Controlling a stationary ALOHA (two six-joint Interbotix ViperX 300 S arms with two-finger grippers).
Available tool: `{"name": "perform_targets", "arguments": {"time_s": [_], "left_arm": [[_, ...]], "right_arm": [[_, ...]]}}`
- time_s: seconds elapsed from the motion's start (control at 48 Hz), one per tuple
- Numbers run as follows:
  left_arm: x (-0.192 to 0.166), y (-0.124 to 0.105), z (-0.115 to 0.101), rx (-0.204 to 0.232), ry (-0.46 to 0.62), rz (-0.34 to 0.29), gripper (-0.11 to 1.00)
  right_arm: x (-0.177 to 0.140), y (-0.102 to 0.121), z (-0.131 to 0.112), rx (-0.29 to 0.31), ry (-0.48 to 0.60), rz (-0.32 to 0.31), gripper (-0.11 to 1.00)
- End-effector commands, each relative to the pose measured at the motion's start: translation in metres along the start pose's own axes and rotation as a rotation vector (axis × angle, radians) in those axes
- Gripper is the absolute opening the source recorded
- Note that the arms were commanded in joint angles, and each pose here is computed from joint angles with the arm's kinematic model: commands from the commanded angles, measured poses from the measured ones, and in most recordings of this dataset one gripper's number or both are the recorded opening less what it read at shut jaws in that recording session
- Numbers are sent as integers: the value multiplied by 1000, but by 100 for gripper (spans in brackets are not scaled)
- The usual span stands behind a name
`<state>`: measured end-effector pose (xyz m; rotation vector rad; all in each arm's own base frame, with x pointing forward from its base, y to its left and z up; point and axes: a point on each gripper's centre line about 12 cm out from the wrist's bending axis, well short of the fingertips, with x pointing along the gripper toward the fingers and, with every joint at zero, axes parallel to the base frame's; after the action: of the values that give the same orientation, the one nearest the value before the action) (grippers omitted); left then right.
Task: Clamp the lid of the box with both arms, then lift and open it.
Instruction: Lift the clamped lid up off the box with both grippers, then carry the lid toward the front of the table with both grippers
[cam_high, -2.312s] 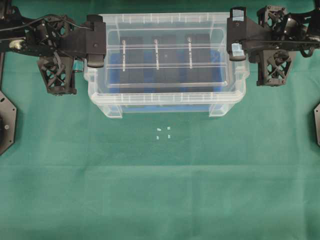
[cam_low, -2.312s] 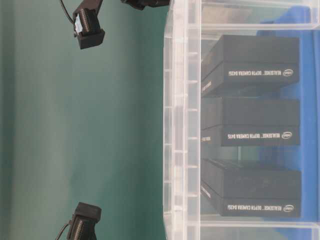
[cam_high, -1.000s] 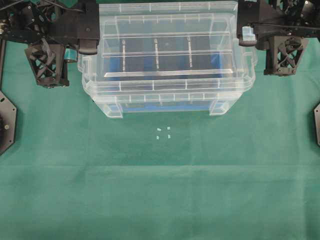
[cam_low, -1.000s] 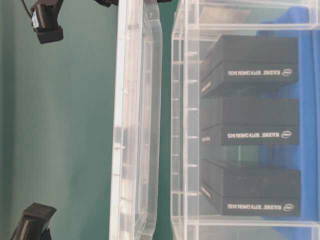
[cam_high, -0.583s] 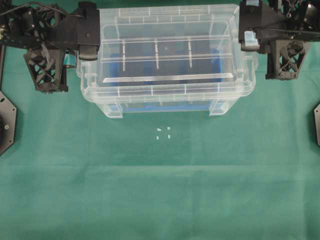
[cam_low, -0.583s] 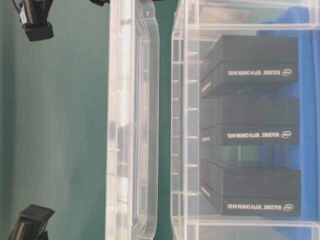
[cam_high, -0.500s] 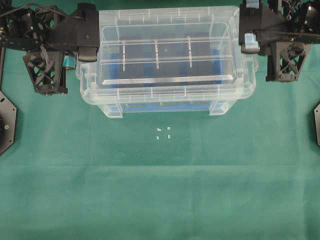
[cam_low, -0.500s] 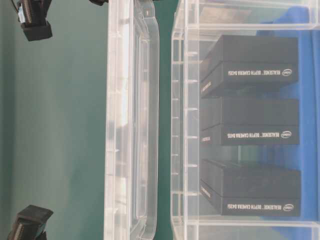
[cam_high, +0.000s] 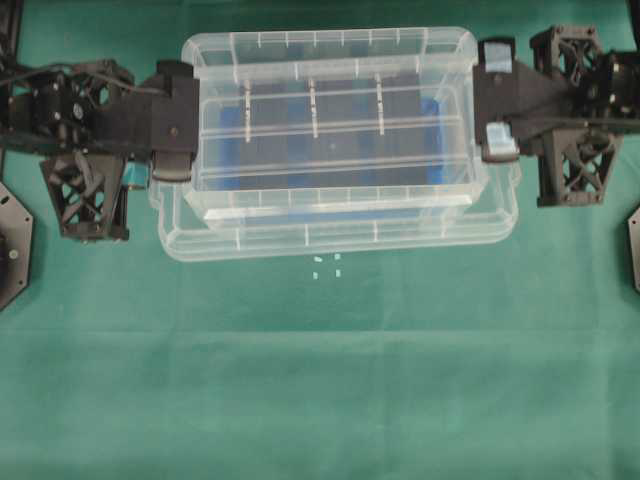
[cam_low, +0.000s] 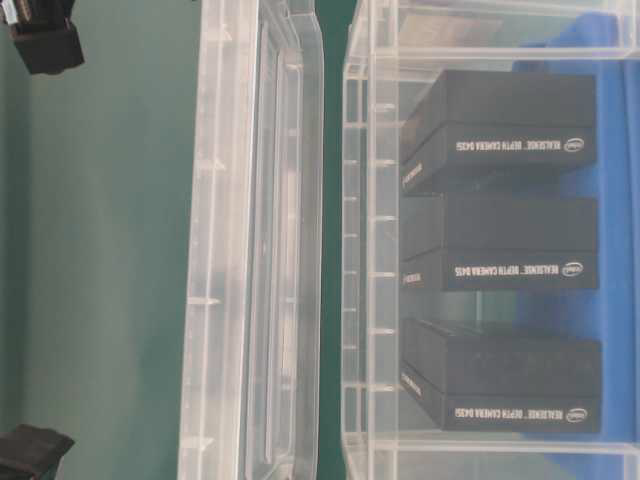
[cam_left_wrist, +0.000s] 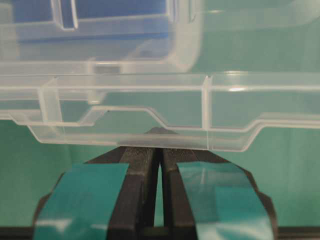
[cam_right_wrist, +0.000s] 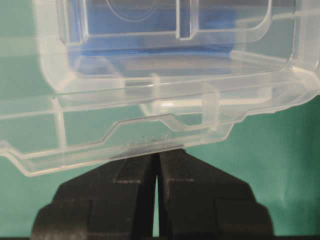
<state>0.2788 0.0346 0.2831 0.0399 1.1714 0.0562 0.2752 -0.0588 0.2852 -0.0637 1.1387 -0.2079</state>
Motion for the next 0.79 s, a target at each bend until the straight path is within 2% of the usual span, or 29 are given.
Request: {"name": "perform_targets", "arguments": {"time_s": [0.0,0.125,0.271,0.771], "left_arm": [[-10,-7,16,5,-69,-3,1],[-9,-19,18,16,-68,-20,1],[-8,-33,21,20,-71,-39,1],[-8,-83,36,72,-74,-98,1]], "right_arm": [[-20,16,22,-4,-100,4,0],[-22,29,21,1,-84,-12,0],[-24,45,18,4,-69,-1,0],[-28,104,28,-57,-73,12,0]]}}
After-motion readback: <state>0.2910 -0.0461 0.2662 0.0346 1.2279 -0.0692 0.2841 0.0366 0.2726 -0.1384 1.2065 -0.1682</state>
